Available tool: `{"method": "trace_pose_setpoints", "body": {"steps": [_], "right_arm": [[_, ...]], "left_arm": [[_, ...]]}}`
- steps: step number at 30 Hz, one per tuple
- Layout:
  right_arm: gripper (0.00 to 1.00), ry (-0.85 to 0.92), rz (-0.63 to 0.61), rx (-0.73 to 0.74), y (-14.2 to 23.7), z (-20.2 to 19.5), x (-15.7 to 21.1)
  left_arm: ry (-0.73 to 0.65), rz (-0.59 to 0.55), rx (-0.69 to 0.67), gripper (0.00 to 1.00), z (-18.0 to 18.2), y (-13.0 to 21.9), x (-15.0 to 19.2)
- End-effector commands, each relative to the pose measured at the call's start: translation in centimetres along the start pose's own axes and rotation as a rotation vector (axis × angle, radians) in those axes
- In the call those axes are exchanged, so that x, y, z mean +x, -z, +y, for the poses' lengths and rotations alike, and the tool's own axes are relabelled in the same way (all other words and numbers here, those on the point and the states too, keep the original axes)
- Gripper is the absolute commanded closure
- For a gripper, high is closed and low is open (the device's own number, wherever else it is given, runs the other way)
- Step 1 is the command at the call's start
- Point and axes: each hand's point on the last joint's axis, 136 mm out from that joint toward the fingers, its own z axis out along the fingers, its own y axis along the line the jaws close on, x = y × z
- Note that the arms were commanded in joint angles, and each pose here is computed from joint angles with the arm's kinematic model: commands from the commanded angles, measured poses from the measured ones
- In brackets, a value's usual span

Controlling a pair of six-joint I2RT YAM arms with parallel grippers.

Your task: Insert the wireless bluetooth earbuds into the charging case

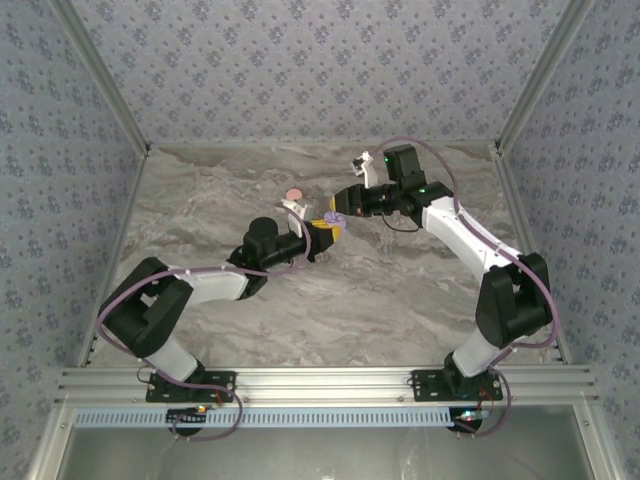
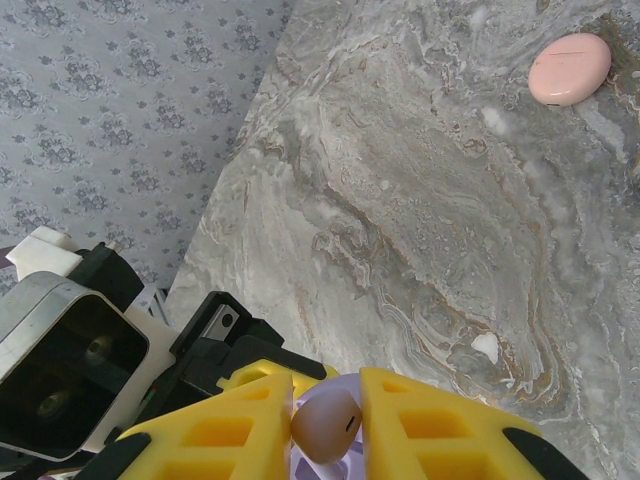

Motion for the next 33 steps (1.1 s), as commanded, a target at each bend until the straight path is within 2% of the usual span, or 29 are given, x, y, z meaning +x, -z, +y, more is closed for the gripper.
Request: {"method": "trace_pose_setpoints", "body": {"steps": [1,33], "right_arm": [[0.77,0.045,-0.02,-0.007,0.9,1.6,-0.7],[0.77,0.071,0.051,-0.002,0.9,1.7,1.2]], "left_arm": [[-0.03,-0.069,0.065,0.87,-2.3,0.0,-3.0],[-0.018,-0.098,0.012,0.88,-1.7,0.3,-4.0]]}}
